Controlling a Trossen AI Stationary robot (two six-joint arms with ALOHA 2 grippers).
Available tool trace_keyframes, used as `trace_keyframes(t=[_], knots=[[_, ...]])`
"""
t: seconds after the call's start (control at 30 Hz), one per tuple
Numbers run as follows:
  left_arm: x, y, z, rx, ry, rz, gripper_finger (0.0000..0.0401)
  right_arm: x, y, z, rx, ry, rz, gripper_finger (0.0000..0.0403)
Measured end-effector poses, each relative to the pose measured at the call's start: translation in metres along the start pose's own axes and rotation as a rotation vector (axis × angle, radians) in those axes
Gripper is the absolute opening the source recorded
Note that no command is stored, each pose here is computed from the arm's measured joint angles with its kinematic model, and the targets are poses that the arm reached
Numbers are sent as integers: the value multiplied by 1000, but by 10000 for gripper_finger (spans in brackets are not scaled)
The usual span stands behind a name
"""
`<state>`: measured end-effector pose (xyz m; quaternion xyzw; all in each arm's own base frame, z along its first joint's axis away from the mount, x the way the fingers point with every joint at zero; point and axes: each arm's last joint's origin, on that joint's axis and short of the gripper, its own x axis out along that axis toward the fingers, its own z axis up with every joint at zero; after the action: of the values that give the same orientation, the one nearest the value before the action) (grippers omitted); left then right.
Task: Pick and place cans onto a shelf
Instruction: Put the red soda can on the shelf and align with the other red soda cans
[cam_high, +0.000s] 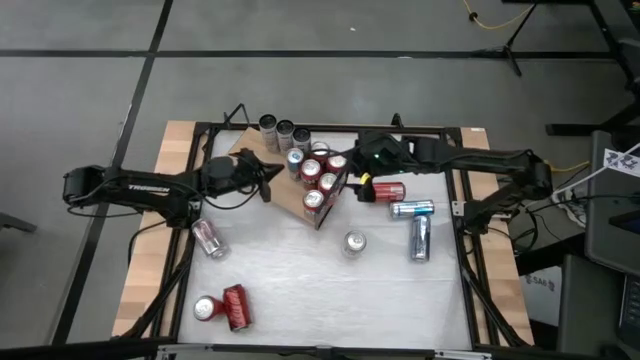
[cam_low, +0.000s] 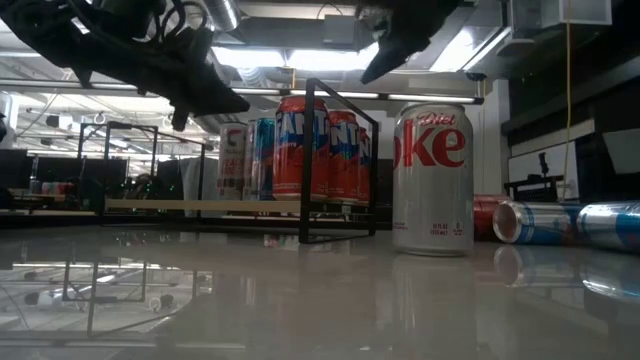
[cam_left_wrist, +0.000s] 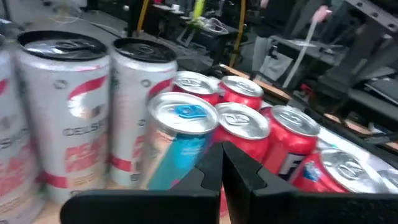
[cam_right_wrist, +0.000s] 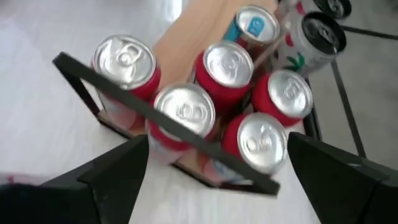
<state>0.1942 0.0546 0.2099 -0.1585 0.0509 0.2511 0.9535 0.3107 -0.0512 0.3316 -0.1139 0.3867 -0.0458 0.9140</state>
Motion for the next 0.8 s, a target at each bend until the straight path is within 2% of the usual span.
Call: trace_keyframes(t=[0.2,0.3,0.5,0.8], knots=[[0,-5,5,-12,-26,-119,1,-5,0,-1,21,3,1,372],[-1,-8,8,-17,-48,-193,16,-5,0,-1,21,0,0,372],[-2,-11,12,-27,-67,-275,90,-5,0,-1,21,-1,0,372],[-2,-11,12,-28,-73,-265,216,-5,0,-1,21,-1,0,372]])
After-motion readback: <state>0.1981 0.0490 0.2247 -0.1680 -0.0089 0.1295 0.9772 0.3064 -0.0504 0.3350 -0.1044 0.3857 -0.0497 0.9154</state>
